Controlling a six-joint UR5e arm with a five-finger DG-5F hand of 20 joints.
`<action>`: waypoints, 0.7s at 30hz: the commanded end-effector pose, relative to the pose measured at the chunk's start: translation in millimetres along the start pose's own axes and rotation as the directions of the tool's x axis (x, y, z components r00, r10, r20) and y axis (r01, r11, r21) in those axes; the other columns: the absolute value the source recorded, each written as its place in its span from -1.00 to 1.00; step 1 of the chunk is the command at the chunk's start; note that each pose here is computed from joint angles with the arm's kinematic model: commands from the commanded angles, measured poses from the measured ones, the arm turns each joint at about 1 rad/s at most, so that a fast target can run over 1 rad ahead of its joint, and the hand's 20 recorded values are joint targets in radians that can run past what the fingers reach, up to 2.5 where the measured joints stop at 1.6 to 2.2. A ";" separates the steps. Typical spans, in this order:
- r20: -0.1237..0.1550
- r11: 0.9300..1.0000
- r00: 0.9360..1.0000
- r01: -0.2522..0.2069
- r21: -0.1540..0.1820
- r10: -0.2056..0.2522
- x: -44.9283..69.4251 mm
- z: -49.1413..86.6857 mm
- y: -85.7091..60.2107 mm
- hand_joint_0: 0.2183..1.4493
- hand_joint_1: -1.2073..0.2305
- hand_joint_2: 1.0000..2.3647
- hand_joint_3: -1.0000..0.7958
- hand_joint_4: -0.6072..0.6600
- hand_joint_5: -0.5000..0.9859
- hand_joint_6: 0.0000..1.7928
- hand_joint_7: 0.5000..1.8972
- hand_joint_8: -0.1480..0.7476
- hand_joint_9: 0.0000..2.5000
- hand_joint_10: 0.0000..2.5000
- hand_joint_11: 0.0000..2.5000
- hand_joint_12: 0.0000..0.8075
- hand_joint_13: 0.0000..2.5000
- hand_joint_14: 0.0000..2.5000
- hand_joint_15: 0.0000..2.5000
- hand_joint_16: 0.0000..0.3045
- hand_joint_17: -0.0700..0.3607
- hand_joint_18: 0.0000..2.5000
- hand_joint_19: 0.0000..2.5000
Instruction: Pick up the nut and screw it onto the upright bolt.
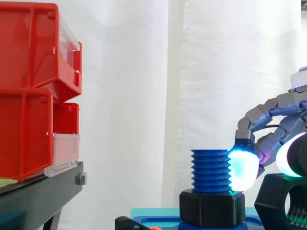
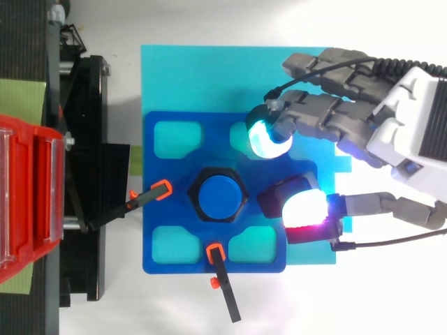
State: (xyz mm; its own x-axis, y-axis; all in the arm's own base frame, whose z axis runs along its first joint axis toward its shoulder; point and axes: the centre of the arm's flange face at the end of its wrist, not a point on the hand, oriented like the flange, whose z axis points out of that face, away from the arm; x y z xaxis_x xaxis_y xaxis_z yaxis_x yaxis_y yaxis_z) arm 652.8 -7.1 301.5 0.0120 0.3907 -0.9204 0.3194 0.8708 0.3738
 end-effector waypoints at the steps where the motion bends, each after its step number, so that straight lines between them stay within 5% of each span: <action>1: 0.002 1.000 1.000 -0.001 0.002 0.001 -1.3 0.6 -1.9 -0.40 -0.38 -1.00 -0.40 0.27 -0.53 -0.44 -0.44 -0.07 -0.49 -1.00 -0.90 -0.13 -0.73 -1.00 -1.00 -0.67 -0.15 -0.70 -0.85; 21: -0.002 1.000 1.000 0.002 0.002 -0.002 -11.5 0.3 -1.2 -0.52 -0.54 -1.00 -0.44 0.27 -0.55 -0.44 -0.43 -0.07 -0.53 -1.00 -0.91 -0.08 -0.76 -1.00 -1.00 -0.64 -0.10 -0.72 -0.84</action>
State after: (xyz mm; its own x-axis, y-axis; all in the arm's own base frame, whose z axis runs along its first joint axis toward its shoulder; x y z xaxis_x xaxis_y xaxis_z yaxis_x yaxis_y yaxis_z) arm 652.2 -12.6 308.8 0.0121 0.3906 -0.9205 0.3203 0.8705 0.3736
